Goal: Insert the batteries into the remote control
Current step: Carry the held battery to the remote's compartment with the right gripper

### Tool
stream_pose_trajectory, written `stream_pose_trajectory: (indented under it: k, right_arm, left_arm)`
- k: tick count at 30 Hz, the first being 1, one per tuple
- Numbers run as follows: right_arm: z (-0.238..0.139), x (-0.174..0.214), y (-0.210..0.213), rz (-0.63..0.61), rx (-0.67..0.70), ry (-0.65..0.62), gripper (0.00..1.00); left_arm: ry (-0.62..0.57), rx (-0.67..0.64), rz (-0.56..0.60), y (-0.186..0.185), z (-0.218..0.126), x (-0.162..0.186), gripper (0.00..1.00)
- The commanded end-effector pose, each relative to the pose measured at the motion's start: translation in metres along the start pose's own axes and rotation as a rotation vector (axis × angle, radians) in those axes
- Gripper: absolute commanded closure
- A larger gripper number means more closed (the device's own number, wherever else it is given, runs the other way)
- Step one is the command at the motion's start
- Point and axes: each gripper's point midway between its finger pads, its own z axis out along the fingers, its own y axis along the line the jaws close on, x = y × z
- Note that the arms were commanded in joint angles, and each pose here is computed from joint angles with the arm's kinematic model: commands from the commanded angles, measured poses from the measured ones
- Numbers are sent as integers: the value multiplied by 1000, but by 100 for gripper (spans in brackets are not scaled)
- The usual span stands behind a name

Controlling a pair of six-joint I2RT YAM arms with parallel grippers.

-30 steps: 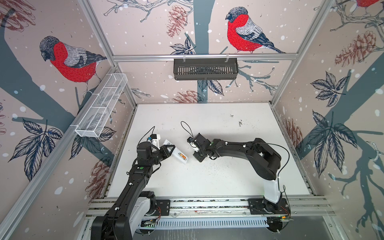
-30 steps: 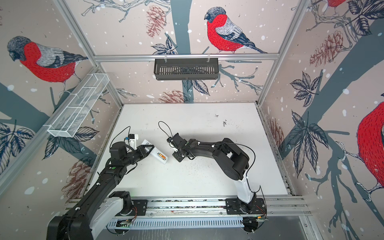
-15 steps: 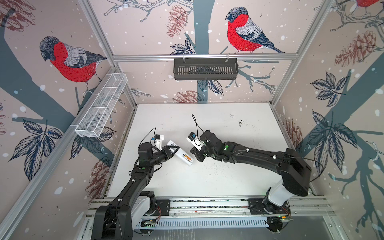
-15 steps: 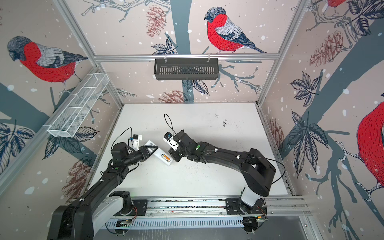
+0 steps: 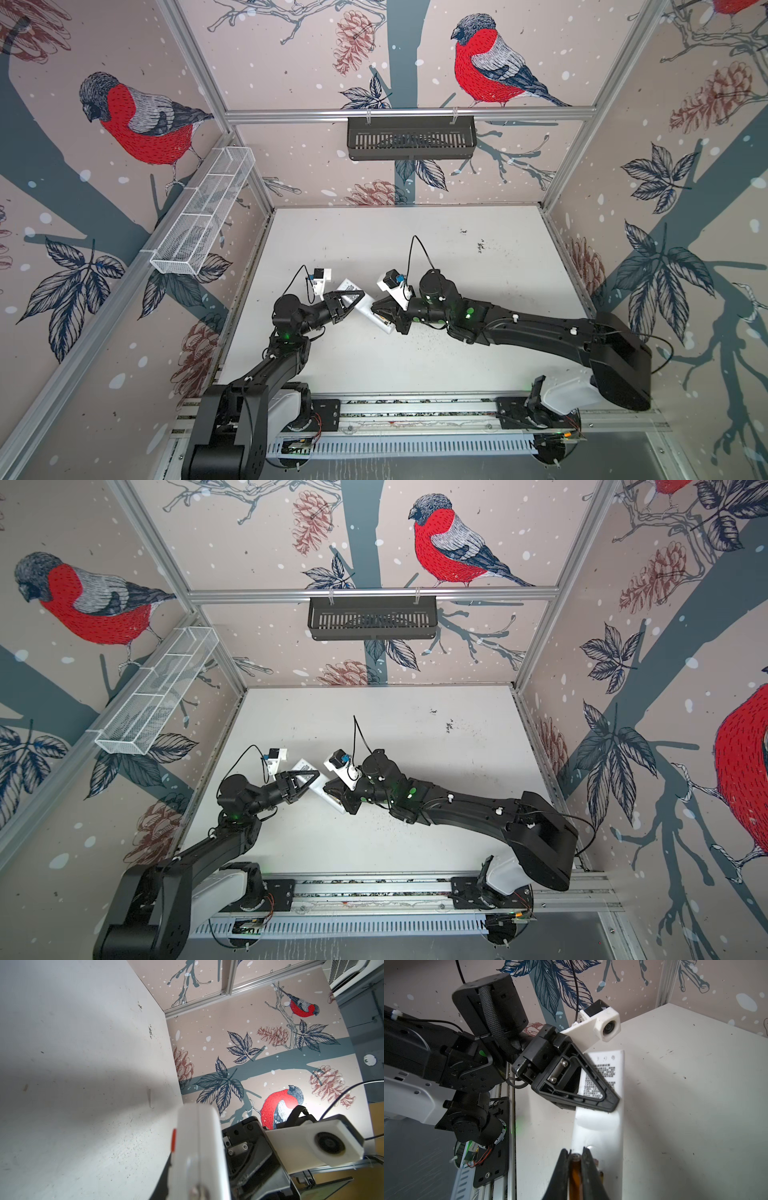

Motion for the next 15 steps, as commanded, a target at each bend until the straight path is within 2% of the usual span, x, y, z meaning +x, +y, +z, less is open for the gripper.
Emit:
stream_pose_trajectory:
  k: [1, 15]
  right_arm:
    - [-4, -22, 7, -46, -27, -94, 94]
    - [-7, 1, -1, -10, 10, -49, 94]
  left_arm:
    - [25, 109, 88, -32, -1, 3, 100]
    - [40, 125, 95, -34, 0, 4, 100]
